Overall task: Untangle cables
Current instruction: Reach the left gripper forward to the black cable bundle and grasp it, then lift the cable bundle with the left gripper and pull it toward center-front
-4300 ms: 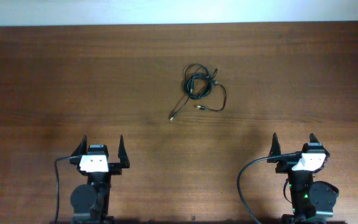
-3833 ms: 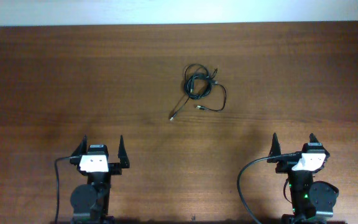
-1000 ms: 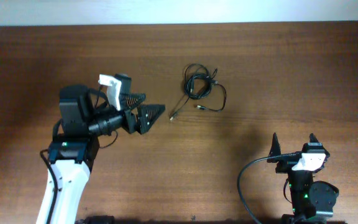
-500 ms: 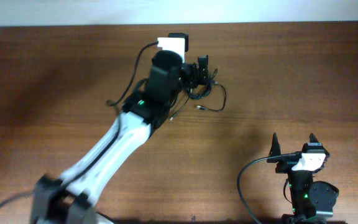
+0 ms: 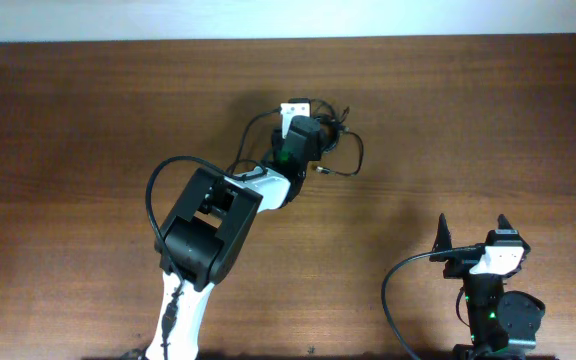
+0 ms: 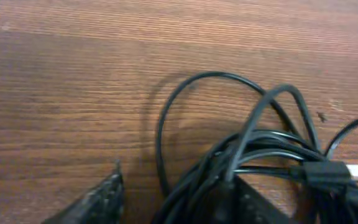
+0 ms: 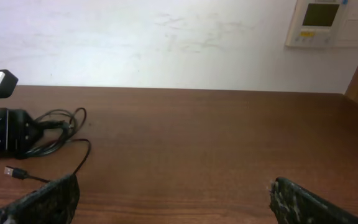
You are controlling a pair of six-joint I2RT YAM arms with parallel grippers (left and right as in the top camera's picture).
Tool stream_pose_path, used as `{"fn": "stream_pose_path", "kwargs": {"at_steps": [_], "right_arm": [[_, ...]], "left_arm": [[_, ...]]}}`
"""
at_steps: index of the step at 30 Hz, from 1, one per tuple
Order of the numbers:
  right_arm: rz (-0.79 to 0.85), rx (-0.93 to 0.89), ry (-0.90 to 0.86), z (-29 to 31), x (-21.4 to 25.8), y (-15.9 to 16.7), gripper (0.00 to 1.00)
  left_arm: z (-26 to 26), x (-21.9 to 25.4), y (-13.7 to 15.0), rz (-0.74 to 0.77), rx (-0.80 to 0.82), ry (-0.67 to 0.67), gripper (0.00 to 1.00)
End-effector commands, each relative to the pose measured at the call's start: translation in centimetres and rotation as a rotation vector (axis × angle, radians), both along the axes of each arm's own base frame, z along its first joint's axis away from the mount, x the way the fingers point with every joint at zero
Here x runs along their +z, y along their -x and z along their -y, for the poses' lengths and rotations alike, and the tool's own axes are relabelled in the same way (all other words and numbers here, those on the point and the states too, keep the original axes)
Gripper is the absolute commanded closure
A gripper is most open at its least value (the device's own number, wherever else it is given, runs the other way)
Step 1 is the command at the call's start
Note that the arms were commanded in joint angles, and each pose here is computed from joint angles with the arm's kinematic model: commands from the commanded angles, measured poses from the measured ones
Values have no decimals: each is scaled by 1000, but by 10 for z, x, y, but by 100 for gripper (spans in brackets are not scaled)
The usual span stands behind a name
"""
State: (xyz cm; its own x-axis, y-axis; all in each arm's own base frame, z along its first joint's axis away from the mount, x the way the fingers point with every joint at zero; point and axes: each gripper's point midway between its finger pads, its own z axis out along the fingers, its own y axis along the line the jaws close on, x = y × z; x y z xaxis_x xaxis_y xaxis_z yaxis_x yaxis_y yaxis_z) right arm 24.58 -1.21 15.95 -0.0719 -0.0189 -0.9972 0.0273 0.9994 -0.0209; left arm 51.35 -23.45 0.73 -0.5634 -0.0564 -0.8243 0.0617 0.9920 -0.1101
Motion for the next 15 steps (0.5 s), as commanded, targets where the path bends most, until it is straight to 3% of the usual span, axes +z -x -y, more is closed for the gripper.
{"fn": "stream_pose_path", "kwargs": {"at_steps": [1, 4, 7, 11, 15], "right_arm": [[-3, -8, -3, 1, -3, 0, 2], [-3, -8, -3, 1, -3, 0, 1], [-3, -8, -3, 1, -3, 0, 2], [-3, -8, -3, 1, -3, 0, 2], [-3, -8, -3, 1, -3, 0, 2]], "left_arm": [[-8, -39, 14, -88, -68, -140, 99], [-21, -29, 24, -136, -84, -243, 100], [-47, 20, 43, -195, -4, -295, 100], [-80, 104, 78, -225, 224, -88, 100], [-119, 139, 119, -311, 393, 54, 100]]}}
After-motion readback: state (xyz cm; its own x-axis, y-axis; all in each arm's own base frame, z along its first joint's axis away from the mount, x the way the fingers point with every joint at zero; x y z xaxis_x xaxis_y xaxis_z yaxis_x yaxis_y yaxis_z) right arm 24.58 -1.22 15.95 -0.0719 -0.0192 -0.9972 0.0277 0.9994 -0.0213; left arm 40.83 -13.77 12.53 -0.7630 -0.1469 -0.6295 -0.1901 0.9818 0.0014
